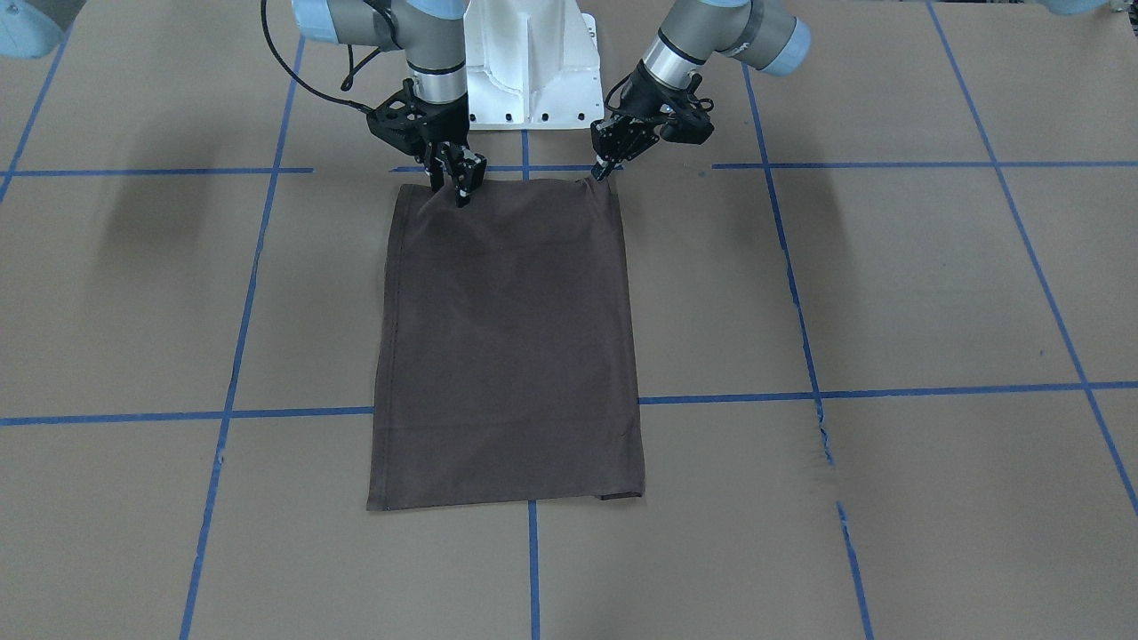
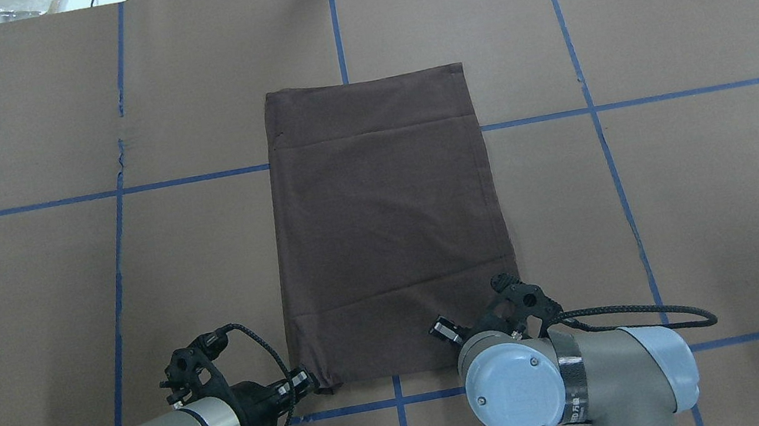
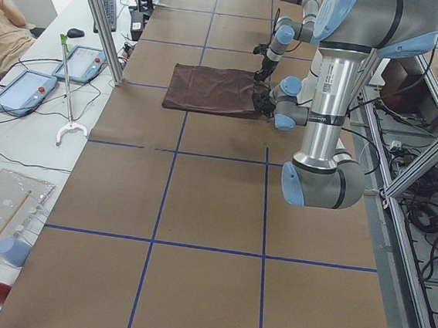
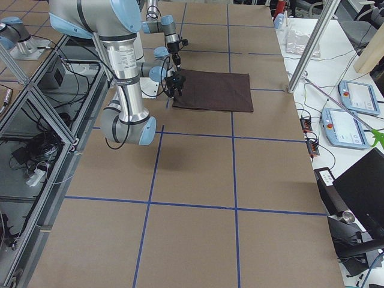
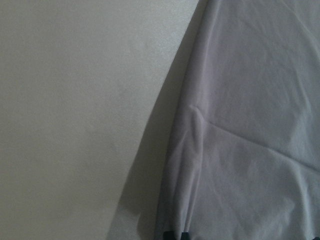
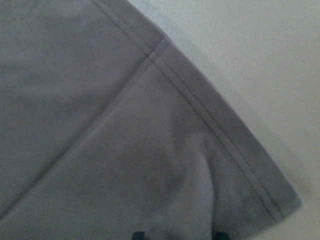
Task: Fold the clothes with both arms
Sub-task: 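Lift the near edge with both grippers and fold it away from the robot, then lay the folded edge down on the far edge and open both grippers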
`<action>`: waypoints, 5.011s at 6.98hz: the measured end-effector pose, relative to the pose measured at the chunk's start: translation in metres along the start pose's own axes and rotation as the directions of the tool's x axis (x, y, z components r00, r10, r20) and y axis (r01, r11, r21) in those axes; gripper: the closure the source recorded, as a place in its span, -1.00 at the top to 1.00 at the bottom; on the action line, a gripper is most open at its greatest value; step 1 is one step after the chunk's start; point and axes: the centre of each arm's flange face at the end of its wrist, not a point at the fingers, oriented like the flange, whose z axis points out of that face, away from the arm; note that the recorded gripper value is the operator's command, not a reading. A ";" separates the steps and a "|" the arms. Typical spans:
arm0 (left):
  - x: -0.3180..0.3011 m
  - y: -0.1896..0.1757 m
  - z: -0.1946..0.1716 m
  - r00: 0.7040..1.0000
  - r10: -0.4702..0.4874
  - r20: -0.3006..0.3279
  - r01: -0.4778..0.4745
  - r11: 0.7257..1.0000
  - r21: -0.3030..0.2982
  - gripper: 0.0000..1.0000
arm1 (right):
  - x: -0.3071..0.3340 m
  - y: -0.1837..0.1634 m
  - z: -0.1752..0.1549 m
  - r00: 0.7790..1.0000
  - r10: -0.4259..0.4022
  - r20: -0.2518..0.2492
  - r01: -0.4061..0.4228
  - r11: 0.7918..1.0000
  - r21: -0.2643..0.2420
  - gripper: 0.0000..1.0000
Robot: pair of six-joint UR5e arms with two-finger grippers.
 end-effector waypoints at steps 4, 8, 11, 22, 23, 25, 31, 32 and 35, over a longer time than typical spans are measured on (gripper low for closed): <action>0.004 0.002 -0.003 1.000 0.001 -0.009 -0.001 1.000 -0.005 -1.00 | -0.007 -0.006 -0.006 0.998 0.058 0.028 -0.058 0.998 0.008 -1.00; 0.061 0.013 -0.092 1.000 0.017 0.017 -0.016 0.998 -0.055 -1.00 | -0.003 -0.024 -0.103 0.992 0.094 0.088 -0.090 0.994 -0.056 -1.00; 0.093 0.024 -0.164 0.997 0.024 0.070 -0.015 0.993 -0.119 -1.00 | 0.027 -0.013 -0.180 0.995 0.090 0.049 -0.085 0.991 -0.098 -1.00; 0.151 -0.147 -0.034 0.958 0.200 0.204 -0.230 0.964 0.131 -1.00 | -0.099 -0.086 -0.073 0.990 0.063 0.124 -0.079 0.989 0.126 -1.00; 0.145 -0.163 -0.017 0.956 0.201 0.213 -0.234 0.961 0.146 -1.00 | -0.114 -0.091 -0.063 0.992 0.068 0.109 -0.083 0.987 0.140 -1.00; 0.134 -0.179 0.009 0.954 0.198 0.225 -0.236 0.959 0.154 -1.00 | -0.134 -0.102 -0.039 0.992 0.073 0.107 -0.089 0.984 0.155 -1.00; 0.126 -0.182 0.026 0.950 0.194 0.246 -0.235 0.960 0.150 0.98 | -0.145 -0.118 0.013 0.996 0.007 0.084 -0.022 0.983 0.180 0.99; 0.125 -0.182 0.026 0.942 0.223 0.250 -0.263 0.954 0.141 1.00 | -0.145 -0.118 0.016 0.997 -0.047 0.069 0.033 0.982 0.185 1.00; 0.125 -0.202 0.011 0.879 0.396 0.265 -0.430 0.899 0.080 1.00 | -0.155 -0.113 0.002 0.986 -0.153 0.062 0.143 0.980 0.139 1.00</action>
